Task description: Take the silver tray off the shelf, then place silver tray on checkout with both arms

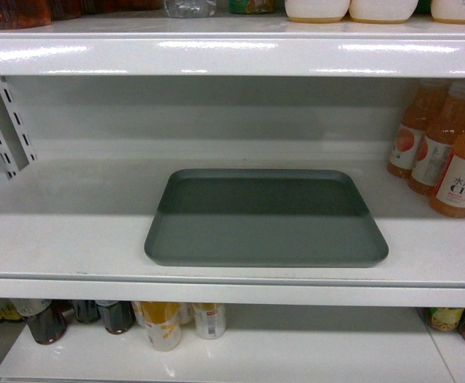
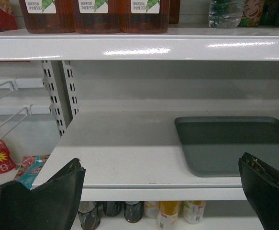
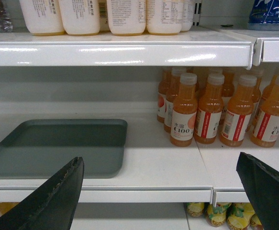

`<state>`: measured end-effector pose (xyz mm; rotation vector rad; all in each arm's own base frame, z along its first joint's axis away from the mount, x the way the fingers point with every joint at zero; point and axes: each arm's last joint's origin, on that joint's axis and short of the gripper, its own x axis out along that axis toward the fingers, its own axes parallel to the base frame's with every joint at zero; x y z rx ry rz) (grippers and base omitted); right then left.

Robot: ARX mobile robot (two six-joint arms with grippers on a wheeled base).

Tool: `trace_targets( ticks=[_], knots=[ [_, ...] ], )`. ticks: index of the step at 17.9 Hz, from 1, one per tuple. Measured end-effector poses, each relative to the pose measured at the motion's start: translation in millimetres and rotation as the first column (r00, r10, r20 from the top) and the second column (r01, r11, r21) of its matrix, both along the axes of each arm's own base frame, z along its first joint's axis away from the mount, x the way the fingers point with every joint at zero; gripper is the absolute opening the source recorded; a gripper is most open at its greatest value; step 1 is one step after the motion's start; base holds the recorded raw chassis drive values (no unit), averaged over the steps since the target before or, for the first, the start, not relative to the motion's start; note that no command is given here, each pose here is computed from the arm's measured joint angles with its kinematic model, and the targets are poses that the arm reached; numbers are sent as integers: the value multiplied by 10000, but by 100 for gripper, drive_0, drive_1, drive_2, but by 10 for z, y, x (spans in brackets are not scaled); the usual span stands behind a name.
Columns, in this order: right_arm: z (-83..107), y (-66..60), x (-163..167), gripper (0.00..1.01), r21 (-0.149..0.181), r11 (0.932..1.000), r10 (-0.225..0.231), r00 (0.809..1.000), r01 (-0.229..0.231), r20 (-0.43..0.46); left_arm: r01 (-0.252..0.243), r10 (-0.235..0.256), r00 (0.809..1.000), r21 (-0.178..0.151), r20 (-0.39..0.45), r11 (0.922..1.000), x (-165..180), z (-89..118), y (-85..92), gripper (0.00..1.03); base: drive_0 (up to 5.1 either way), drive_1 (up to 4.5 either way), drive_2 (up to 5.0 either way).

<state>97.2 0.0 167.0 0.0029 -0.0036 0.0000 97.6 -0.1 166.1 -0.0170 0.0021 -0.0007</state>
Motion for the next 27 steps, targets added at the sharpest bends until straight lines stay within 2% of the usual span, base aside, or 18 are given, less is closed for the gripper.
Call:
trace_targets(
  ticks=[27],
  knots=[
    [0,0,0,98,-4,10000,0,10000,0,0,0,0,10000,4,4,10000,0,0,0,98,0,0,0]
  ],
)
